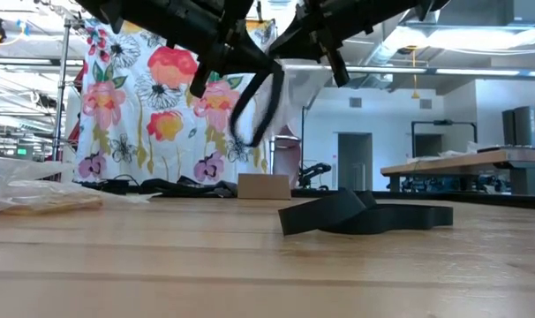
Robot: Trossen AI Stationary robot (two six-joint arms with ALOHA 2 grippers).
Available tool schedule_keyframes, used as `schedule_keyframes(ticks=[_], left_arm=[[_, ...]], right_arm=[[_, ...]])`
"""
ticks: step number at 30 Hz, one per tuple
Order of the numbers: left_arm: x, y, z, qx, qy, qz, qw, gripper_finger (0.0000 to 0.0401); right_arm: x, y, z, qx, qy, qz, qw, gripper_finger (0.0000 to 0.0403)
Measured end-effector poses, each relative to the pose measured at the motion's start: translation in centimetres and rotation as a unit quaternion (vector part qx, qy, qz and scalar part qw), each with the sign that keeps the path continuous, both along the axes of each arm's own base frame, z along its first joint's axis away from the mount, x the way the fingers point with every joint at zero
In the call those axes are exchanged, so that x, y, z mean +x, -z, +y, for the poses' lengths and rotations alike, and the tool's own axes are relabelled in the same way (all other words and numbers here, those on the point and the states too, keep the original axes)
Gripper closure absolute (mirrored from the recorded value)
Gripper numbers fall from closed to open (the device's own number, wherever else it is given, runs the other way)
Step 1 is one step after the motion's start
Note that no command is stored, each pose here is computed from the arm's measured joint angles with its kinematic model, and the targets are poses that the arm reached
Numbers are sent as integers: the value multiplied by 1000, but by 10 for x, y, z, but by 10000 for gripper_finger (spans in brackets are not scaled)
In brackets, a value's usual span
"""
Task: Sort rubber bands
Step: Put the black rubber band into the transparent zip bag
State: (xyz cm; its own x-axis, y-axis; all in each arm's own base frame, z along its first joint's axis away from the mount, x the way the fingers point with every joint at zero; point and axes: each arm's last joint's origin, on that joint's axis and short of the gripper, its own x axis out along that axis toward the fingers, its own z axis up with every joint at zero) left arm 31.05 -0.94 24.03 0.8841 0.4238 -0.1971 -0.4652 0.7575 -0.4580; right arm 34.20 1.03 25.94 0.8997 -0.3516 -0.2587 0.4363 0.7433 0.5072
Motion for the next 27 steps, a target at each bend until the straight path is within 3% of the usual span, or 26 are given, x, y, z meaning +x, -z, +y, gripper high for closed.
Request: schedule_keyframes(ticks=[13,27], left_arm=[[1,0,-10,-6,65,0,998,401],[-2,-1,-29,20,64,4,998,401]], right_arm=[[1,-3,1,3,10,-23,1000,402],[2,-6,-8,9,26,-37,999,402]])
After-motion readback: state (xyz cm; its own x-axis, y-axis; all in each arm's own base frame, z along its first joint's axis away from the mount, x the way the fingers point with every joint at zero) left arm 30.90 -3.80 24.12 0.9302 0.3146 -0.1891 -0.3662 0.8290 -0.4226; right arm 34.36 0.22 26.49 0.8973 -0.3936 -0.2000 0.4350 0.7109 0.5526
